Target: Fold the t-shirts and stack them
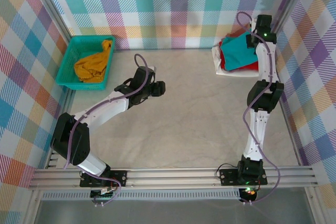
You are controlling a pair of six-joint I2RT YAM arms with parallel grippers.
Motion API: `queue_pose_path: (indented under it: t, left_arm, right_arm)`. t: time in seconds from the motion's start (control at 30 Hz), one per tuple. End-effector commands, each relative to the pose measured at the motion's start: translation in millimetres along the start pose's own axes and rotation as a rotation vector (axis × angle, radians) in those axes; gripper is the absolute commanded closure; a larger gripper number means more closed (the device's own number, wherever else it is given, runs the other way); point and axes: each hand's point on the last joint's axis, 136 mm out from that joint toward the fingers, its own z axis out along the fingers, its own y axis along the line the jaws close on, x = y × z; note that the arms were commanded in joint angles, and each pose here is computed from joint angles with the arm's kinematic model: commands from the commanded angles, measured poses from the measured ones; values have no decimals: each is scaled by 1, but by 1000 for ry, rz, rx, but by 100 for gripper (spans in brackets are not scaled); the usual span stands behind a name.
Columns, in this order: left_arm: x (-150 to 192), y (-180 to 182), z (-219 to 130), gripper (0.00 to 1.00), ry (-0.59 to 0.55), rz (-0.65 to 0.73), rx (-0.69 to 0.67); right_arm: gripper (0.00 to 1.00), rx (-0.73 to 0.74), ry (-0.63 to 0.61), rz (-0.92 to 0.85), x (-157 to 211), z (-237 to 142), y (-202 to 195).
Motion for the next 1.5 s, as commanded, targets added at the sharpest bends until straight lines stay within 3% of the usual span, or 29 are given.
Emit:
queue_pose_path:
  t: [0.0,0.07,0.13,0.27,0.43,0.5,0.57,0.63,0.67,0.8,0.87,0.97,1.1,1.23,1.33,1.47]
  left_arm:
    - [-6,-7,-1,37,-3,25,1]
    - [-3,-5,0,37,22,26,-10]
    - [-5,-6,-1,36,18,29,-21]
    - [-15,-3,-9,35,-26,42,-73]
    - [-29,12,-22,33,-129,1,-145]
    - [-38,25,-34,32,-216,-30,-195]
    - [-45,39,-52,25,-325,-59,-243]
    - [-50,52,-70,7,-443,-55,-274]
    - [-53,59,-78,2,-490,-53,-296]
    - [-48,103,-119,0,-608,-47,-513]
    - [-41,113,-128,0,-665,-2,-514]
    - [-22,132,-131,0,-659,28,-483]
    - [3,167,-149,0,-637,47,-614]
    - [29,184,-141,0,-627,51,-559]
    - [50,206,-132,0,-643,5,-591]
    - [63,222,-106,0,-544,-34,-562]
  right_arm:
    - [82,106,-65,15,-12,11,-27]
    - [42,161,-62,10,-10,17,-36]
    - [15,188,-69,15,-10,19,-46]
    - [2,227,-92,32,-22,3,-61]
    - [0,156,-112,127,-37,-45,-61]
    - [0,98,-102,197,-36,-71,-55]
    - [0,42,-100,232,-32,-95,-41]
    - [0,-36,-112,270,-22,-121,-15]
    - [0,-75,-115,270,-15,-133,-1]
    - [0,-208,-143,314,24,-186,52]
    - [0,-253,-182,349,45,-206,72]
    - [0,-331,-254,356,79,-226,105]
    - [0,-366,-281,243,123,-243,139]
    - [0,-304,-256,254,174,-232,138]
    - [0,-261,-295,237,200,-225,135]
    - [1,-208,-284,259,221,-210,128]
